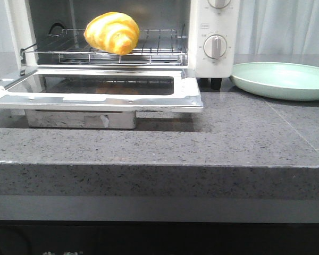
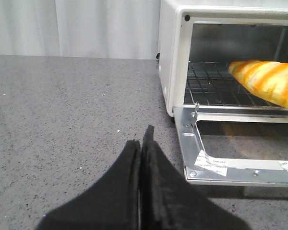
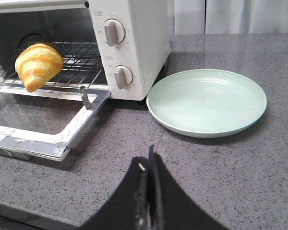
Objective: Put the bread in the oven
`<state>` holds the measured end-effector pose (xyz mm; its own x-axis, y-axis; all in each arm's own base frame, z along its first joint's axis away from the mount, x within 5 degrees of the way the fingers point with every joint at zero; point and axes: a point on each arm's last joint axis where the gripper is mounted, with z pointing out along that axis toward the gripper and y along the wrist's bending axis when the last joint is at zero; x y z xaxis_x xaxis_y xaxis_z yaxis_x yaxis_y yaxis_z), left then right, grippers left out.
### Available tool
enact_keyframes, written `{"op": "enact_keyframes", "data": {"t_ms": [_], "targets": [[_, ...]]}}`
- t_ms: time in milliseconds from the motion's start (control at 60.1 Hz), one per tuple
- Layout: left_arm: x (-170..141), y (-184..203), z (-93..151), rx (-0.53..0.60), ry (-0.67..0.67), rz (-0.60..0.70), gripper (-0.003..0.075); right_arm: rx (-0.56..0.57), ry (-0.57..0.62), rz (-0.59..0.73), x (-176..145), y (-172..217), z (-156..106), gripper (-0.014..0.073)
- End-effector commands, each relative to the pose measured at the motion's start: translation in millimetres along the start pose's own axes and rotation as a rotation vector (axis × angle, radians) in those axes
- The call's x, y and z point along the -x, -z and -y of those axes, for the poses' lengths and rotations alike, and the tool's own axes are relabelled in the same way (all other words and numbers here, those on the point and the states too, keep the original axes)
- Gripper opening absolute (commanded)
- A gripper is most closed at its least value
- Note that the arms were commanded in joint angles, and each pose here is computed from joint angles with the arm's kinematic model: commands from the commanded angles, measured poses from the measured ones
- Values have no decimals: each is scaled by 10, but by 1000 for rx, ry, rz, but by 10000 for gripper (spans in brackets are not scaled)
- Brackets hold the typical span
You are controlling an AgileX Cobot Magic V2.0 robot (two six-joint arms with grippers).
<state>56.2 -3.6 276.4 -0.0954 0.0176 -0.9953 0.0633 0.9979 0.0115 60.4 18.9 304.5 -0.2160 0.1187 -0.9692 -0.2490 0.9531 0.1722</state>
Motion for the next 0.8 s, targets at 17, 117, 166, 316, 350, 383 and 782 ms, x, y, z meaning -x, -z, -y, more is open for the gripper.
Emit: {"op": "enact_keyframes", "data": {"t_ms": [17,117,166,316,350,383,782], "targets": [[-60,88,-7,18,18,116,-20,1,16,105,152,22,-13,-67],[-283,122,-9,33,18,131,-20,1,16,105,152,22,-13,-67],[-378,74,-11,37,19,102,-20,0,16,103,152,20,-13,-67],[-683,-25,-13,41,21,36,-20,0,16,103,151,22,-13,-67],[-741,-44,-14,42,21,32,-20,0,16,103,151,22,-13,-67],[-798,-60,-14,42,21,28,-20,0,16,103,151,22,-13,-67],[-796,-62,-14,43,19,40,-20,0,16,102,150,22,-13,-67]]}}
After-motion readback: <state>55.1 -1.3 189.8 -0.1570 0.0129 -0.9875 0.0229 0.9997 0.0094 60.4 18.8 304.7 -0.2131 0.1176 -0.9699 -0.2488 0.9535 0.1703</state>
